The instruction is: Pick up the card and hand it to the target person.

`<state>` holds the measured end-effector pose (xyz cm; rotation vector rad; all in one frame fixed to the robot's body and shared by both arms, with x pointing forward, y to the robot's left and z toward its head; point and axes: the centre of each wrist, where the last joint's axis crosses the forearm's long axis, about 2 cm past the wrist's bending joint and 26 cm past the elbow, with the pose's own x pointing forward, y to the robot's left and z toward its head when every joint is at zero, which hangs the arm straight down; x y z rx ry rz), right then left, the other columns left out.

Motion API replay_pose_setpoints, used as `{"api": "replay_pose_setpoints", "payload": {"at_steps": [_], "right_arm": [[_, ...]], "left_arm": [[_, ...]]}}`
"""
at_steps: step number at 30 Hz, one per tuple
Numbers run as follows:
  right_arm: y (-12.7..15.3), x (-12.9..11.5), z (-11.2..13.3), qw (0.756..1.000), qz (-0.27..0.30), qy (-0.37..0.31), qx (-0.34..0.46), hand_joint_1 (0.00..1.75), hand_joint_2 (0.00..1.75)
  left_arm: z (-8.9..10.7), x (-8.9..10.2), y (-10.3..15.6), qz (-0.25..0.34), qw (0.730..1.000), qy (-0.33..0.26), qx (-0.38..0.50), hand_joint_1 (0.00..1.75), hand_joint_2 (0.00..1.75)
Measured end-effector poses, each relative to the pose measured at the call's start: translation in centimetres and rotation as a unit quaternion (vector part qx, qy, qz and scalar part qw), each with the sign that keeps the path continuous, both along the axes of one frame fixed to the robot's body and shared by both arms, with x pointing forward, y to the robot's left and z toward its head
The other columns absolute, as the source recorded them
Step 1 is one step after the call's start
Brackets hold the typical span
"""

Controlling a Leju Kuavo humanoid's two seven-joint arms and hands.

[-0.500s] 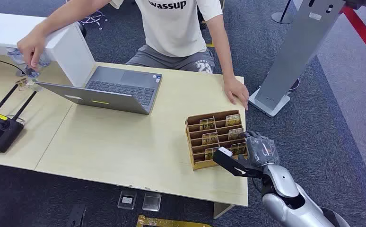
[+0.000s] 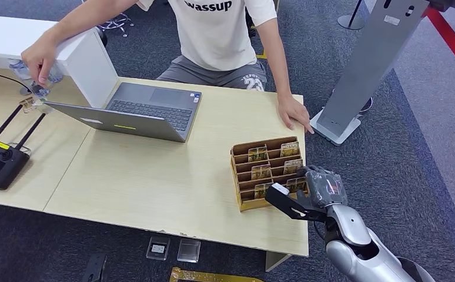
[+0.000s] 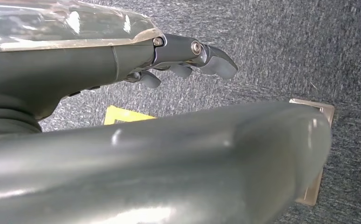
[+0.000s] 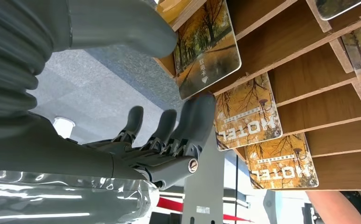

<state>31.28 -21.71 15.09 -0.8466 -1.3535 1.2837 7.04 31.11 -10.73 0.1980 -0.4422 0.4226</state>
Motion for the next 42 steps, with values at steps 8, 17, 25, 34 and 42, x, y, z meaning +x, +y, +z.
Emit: {"api": "replay_pose_setpoints", "payload": {"at_steps": [8,17,25,34,42], "right_arm": [[0.0,0.0,0.0,1.000,0.000,0.001,0.002,1.13,1.75],[0.1,0.0,0.0,1.000,-0.001,0.003,0.006,1.40,1.75],[0.1,0.0,0.0,1.000,-0.001,0.002,0.007,1.66,1.75],[0.1,0.1,0.2,1.000,-0.001,0.008,0.014,1.66,1.75],[-0.2,0.6,2.1,0.992,0.027,0.062,0.110,1.66,1.75]], "left_arm": [[0.0,0.0,0.2,0.000,1.000,-0.001,0.000,0.00,0.00],[0.0,0.0,0.2,0.001,1.000,-0.002,0.001,0.00,0.00],[0.0,0.0,0.2,-0.003,1.000,-0.013,0.006,0.00,1.75],[0.0,0.0,0.2,-0.004,1.000,-0.011,0.010,0.00,1.75],[0.0,0.0,0.4,0.000,1.000,-0.011,0.007,0.00,1.75]]}}
